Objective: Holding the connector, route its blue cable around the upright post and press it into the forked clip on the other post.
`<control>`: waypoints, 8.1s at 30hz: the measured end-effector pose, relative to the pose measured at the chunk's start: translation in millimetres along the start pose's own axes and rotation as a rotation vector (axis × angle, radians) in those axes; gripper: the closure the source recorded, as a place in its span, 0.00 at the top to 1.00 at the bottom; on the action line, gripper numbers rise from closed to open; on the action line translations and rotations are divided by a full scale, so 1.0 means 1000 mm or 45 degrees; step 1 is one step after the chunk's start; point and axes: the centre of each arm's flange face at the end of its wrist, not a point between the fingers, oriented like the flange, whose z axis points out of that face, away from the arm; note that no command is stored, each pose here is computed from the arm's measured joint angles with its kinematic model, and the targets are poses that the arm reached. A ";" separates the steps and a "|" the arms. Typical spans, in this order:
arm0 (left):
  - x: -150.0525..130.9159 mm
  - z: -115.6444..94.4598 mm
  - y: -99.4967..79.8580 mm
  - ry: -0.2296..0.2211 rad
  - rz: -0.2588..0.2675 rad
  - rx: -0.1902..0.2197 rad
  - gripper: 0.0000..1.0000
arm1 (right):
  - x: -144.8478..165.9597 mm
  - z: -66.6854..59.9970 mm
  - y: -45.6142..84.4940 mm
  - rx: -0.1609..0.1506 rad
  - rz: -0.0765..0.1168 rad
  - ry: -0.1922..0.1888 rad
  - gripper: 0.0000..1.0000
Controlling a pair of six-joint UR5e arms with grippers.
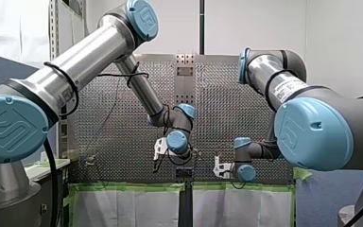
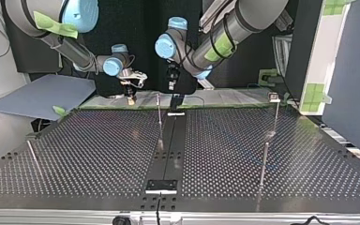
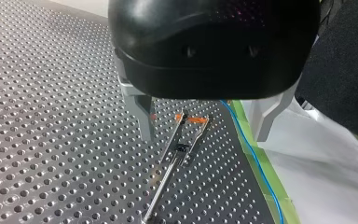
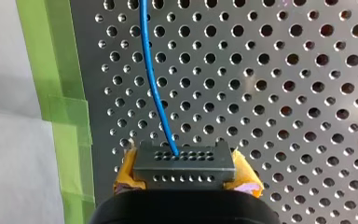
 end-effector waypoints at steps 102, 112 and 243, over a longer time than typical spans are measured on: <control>0.046 0.004 0.008 0.082 0.053 -0.083 0.99 | 0.037 -0.099 -0.009 0.153 0.004 0.155 0.00; 0.046 0.003 0.001 0.055 0.009 -0.060 0.99 | 0.037 -0.108 -0.009 0.167 0.003 0.167 0.00; 0.127 0.036 -0.054 -0.593 -0.581 -0.073 0.99 | 0.058 -0.113 -0.004 0.152 0.033 0.240 0.00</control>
